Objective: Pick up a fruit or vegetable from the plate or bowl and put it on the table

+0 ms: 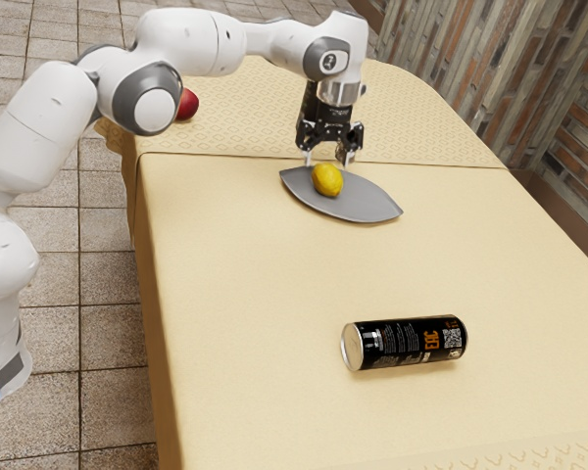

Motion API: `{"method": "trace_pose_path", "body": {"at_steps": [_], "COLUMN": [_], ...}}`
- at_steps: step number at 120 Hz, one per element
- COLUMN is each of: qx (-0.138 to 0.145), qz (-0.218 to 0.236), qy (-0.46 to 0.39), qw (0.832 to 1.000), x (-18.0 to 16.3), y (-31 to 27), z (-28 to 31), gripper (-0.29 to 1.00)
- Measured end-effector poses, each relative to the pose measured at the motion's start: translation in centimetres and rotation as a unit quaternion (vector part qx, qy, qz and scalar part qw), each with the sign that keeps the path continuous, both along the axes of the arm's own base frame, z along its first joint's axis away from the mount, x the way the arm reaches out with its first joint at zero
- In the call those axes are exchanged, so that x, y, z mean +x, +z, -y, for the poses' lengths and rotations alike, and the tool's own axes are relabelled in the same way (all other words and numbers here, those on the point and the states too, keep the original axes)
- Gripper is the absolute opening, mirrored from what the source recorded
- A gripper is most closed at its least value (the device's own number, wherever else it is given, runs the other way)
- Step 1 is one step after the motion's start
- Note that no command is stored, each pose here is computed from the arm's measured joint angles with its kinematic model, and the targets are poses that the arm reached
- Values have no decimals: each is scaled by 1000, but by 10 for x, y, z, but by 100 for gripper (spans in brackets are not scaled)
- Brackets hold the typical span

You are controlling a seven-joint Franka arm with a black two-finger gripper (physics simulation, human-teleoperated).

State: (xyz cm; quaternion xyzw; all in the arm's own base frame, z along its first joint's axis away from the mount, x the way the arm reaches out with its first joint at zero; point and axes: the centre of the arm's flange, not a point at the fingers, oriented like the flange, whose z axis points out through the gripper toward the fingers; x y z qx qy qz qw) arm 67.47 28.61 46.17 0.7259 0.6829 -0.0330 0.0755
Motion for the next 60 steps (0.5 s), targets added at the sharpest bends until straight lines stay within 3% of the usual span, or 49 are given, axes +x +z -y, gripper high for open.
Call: {"method": "trace_pose_path", "body": {"at_steps": [60], "qx": [-7], "qz": [1], "qy": [-12], "qw": [1000], "x": [8], "y": [-20], "z": [1], "gripper": [70]}}
